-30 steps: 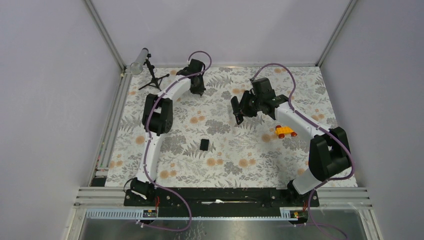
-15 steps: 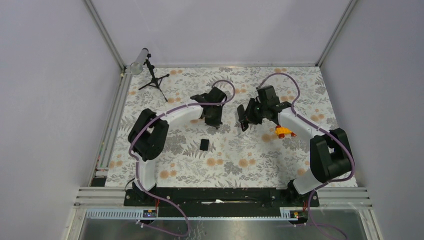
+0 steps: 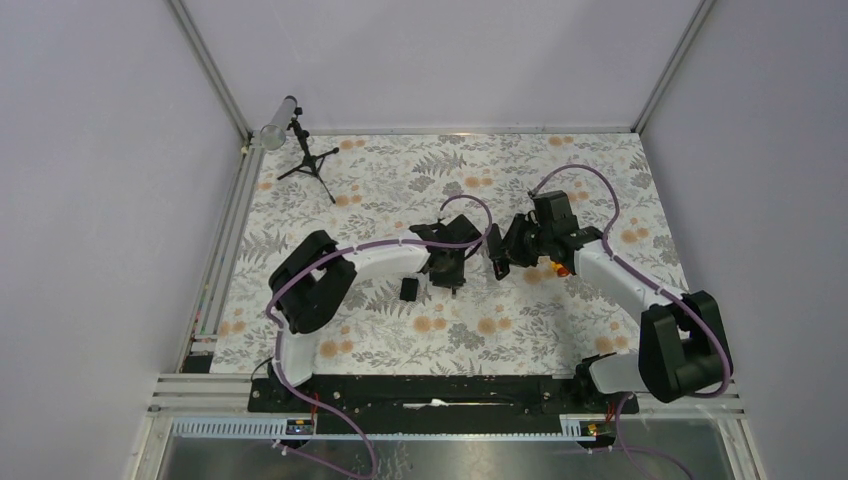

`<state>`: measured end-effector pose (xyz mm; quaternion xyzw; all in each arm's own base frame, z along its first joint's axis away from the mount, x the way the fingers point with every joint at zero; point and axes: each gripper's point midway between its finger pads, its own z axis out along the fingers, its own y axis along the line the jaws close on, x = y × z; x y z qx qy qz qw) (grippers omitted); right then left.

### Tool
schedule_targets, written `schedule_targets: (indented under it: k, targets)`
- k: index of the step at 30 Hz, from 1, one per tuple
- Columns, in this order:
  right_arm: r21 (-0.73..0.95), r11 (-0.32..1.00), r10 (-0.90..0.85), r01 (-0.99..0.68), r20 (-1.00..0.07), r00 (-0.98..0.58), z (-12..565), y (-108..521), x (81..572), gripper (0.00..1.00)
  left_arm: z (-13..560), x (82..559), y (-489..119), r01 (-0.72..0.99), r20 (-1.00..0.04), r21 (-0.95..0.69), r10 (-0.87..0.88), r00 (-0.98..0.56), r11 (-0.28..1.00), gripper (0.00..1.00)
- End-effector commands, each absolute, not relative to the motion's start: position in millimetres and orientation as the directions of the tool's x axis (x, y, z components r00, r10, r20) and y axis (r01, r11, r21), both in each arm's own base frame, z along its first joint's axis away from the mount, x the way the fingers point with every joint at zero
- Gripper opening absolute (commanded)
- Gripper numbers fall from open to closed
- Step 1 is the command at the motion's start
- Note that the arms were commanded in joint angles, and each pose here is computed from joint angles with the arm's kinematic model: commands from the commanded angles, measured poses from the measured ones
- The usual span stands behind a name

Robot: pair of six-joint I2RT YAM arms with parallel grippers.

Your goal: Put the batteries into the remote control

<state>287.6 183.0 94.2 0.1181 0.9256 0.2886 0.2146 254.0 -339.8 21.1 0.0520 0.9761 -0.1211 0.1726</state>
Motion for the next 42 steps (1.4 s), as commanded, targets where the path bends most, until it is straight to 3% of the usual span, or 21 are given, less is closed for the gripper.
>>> schedule_targets:
  k: [1, 11, 15, 19, 23, 27, 33, 37, 42]
  targets:
    - [0.635, 0.771, 0.349, 0.041, -0.368, -0.862, 116, 187, 286, 0.00, 30, 271, -338, 0.093, -0.421, -0.171, 0.013, -0.907, 0.981, 0.34]
    - [0.721, 0.693, 0.426, 0.030, -0.375, -0.823, 156, 195, 290, 0.00, 152, 291, -348, 0.206, -0.583, -0.398, -0.073, -0.809, 0.894, 0.74]
    - [0.806, 0.592, 0.470, 0.000, -0.345, -0.812, 183, 213, 303, 0.00, 195, 310, -318, 0.200, -0.581, -0.557, -0.207, -0.787, 0.806, 0.98]
    - [0.878, 0.468, 0.498, -0.100, -0.355, -0.791, 215, 230, 314, 0.00, 248, 325, -286, 0.285, -0.672, -0.586, -0.259, -0.694, 0.759, 0.99]
    - [0.915, 0.365, 0.503, -0.171, -0.349, -0.791, 237, 241, 315, 0.00, 278, 325, -289, 0.377, -0.708, -0.563, -0.194, -0.679, 0.736, 0.99]
    - [0.927, 0.290, 0.491, -0.237, -0.356, -0.795, 260, 247, 310, 0.00, 292, 322, -297, 0.436, -0.675, -0.658, -0.225, -0.702, 0.614, 0.99]
    - [0.940, 0.190, 0.461, -0.282, -0.339, -0.820, 292, 256, 305, 0.00, 325, 313, -324, 0.472, -0.529, -0.847, -0.294, -0.796, 0.247, 0.99]
    - [0.950, 0.083, 0.460, -0.300, -0.304, -0.834, 310, 259, 300, 0.00, 320, 315, -333, 0.449, -0.488, -0.872, -0.269, -0.830, 0.195, 0.99]
    - [0.955, 0.005, 0.437, -0.297, -0.269, -0.858, 319, 263, 297, 0.00, 333, 313, -334, 0.478, -0.498, -0.867, -0.278, -0.822, 0.141, 0.90]
